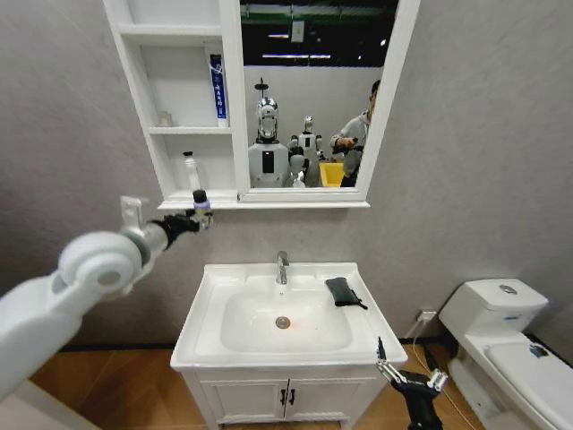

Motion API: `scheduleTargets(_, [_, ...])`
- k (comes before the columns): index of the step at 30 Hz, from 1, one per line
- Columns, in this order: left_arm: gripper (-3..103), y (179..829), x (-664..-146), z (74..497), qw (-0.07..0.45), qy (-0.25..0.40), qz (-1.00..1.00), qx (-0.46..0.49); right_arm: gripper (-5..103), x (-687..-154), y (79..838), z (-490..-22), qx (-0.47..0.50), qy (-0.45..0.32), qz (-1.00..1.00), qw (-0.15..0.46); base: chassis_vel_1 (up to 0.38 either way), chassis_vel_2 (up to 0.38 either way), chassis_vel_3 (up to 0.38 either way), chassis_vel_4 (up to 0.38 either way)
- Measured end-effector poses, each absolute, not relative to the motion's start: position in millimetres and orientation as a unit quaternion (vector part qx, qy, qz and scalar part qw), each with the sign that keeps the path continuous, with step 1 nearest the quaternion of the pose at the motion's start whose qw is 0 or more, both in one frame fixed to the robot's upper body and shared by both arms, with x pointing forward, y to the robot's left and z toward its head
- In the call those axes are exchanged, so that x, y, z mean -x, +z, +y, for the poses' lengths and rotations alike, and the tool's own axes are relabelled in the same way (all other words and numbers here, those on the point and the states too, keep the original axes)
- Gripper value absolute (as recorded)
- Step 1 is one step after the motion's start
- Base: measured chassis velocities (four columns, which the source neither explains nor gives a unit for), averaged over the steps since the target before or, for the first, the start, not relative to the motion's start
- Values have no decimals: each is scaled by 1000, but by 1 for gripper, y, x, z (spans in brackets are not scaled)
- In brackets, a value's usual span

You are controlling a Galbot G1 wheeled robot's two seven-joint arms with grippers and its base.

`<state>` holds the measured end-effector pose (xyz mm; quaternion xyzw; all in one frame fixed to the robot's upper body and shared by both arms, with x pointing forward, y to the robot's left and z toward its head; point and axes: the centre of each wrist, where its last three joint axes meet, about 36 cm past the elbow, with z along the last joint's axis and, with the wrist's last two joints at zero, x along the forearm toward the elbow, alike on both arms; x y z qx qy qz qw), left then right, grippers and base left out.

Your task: Move facial cleanser and shampoo from washbasin to cabinet, then wipe washbasin with towel.

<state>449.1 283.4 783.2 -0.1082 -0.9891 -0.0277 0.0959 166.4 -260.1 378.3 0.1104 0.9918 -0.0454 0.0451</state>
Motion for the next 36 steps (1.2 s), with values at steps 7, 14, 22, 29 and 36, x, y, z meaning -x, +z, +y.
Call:
scheduleTargets(7, [42, 807, -507, 263, 129, -2, -989, 77, 100, -165, 380, -263, -120, -43, 990, 53, 0, 0, 0, 0])
scheduleTargets(14, [42, 801, -557, 253, 156, 10, -987, 49, 100, -162, 376, -269, -127, -45, 990, 52, 0, 0, 0, 0])
scheduleTargets(22, [42, 800, -591, 239, 151, -3, -988, 42, 100, -163, 375, -268, -128, -43, 990, 52, 0, 0, 0, 0])
scheduleTargets(29, [42, 795, -609, 231, 149, -14, -988, 45, 100, -161, 368, -274, -135, -43, 989, 48, 0, 0, 0, 0])
scheduleTargets(36, [42, 790, -620, 228, 140, -27, -989, 48, 100, -164, 366, -277, -139, -41, 988, 50, 0, 0, 0, 0])
